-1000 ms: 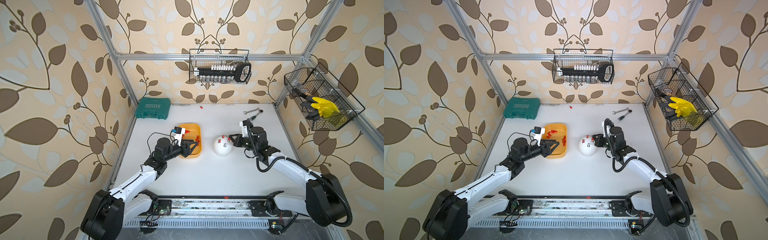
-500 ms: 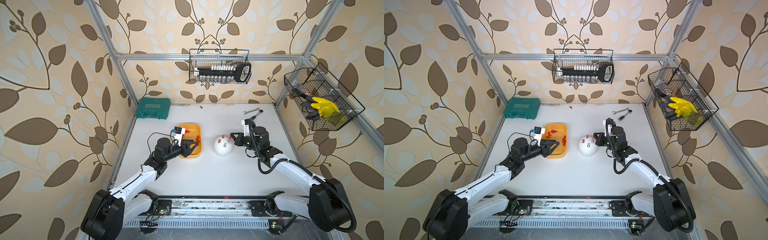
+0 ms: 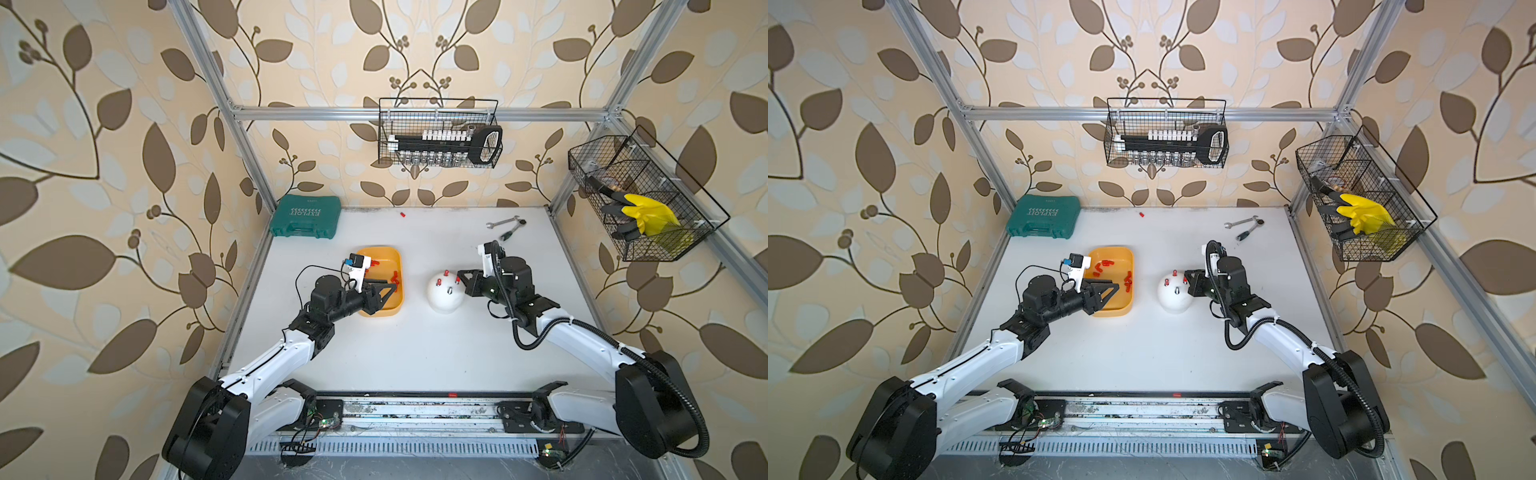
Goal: Cover the protruding screws with screw protection sleeves
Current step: Attach the screw protection sleeve to the screw.
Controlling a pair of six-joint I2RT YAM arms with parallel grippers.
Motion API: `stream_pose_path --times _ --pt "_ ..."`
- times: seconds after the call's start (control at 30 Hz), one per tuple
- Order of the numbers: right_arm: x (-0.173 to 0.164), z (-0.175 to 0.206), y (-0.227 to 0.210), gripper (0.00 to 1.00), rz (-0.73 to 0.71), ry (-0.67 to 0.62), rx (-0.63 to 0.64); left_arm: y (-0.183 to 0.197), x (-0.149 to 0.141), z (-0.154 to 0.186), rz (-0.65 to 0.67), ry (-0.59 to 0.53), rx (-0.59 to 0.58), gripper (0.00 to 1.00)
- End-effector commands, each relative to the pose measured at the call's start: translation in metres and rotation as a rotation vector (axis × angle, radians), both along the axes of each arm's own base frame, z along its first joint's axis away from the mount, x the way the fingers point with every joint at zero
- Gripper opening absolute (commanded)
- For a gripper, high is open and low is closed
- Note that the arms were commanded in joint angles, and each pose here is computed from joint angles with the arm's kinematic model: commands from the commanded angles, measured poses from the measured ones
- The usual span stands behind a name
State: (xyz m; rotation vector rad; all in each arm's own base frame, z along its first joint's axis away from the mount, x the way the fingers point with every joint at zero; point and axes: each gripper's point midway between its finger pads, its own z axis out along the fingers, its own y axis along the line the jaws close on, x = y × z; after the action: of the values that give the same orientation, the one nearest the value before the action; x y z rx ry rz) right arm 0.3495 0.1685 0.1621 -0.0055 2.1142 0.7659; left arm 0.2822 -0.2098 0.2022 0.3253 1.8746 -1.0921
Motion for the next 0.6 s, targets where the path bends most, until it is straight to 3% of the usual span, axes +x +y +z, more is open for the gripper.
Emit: stream_pose_path --times 0.0,0.57 --pt "0.002 -0.004 -0.001 0.06 -0.008 -0.022 -0.018 -0.008 -0.001 0.023 -0.038 -0.066 -0.018 0.46" --pt "0.002 0.014 -0.015 0.06 -0.075 -0.092 -0.042 -0.006 -0.002 0.014 -0.029 -0.052 -0.012 0.46"
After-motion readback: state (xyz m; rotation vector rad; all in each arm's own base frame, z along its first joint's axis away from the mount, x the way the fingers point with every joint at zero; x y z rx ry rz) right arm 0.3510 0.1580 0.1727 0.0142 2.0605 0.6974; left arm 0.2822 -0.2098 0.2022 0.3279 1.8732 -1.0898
